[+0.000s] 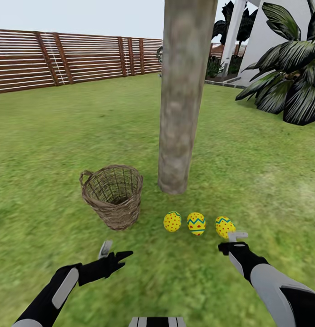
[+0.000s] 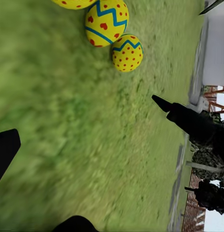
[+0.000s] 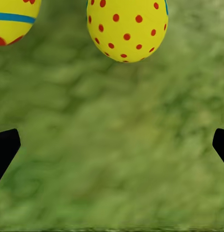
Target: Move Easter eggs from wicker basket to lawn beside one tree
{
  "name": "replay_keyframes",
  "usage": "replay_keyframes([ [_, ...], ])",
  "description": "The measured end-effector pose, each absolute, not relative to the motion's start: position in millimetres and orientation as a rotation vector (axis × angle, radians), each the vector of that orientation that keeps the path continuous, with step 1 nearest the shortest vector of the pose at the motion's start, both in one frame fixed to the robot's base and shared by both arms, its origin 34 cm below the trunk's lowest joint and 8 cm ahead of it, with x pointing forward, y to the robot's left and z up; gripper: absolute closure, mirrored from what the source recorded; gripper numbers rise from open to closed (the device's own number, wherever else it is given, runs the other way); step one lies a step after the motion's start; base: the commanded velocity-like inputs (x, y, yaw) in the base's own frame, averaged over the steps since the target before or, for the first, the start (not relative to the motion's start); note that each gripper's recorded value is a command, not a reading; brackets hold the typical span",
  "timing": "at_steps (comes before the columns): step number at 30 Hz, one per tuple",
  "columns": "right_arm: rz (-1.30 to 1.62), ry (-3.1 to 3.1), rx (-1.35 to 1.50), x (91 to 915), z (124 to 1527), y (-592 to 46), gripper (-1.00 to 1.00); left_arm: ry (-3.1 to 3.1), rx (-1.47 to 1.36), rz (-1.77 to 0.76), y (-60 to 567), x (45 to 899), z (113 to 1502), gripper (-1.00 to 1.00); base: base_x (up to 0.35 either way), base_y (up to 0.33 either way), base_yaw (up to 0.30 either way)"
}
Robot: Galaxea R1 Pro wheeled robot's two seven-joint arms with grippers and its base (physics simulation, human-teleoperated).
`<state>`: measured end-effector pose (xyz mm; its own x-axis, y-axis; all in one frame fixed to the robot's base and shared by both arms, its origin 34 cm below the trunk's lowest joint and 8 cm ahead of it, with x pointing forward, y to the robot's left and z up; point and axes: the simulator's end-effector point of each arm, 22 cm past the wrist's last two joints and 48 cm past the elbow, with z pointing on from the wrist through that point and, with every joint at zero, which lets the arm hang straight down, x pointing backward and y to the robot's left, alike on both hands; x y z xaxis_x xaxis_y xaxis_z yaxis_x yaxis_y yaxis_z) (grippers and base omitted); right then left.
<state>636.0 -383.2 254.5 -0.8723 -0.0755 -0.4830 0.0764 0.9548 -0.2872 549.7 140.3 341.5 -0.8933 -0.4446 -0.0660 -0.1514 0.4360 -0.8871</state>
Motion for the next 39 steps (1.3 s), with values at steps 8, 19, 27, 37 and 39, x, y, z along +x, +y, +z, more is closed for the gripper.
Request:
replay_keyframes([
  [8,-0.367,2.664,-0.02,613,252,-376,-1.0,2.415,-0.526,-1.42,149,552,354,-1.0,0.0,0.0,0.0],
  [19,-0.26,2.734,-0.054,584,253,-357,-1.0,2.463,-0.571,-1.376,170,546,361,-1.0,0.0,0.0,0.0],
  [27,-0.259,2.78,-0.06,560,257,-358,-1.0,2.47,-0.635,-1.316,180,537,353,-1.0,0.0,0.0,0.0],
  [37,-0.252,2.835,-0.075,527,262,-353,-1.0,2.484,-0.685,-1.248,189,526,351,-1.0,0.0,0.0,0.0],
  [39,-0.253,2.842,-0.077,523,265,-353,-1.0,2.489,-0.68,-1.248,187,525,354,-1.0,0.0,0.0,0.0],
])
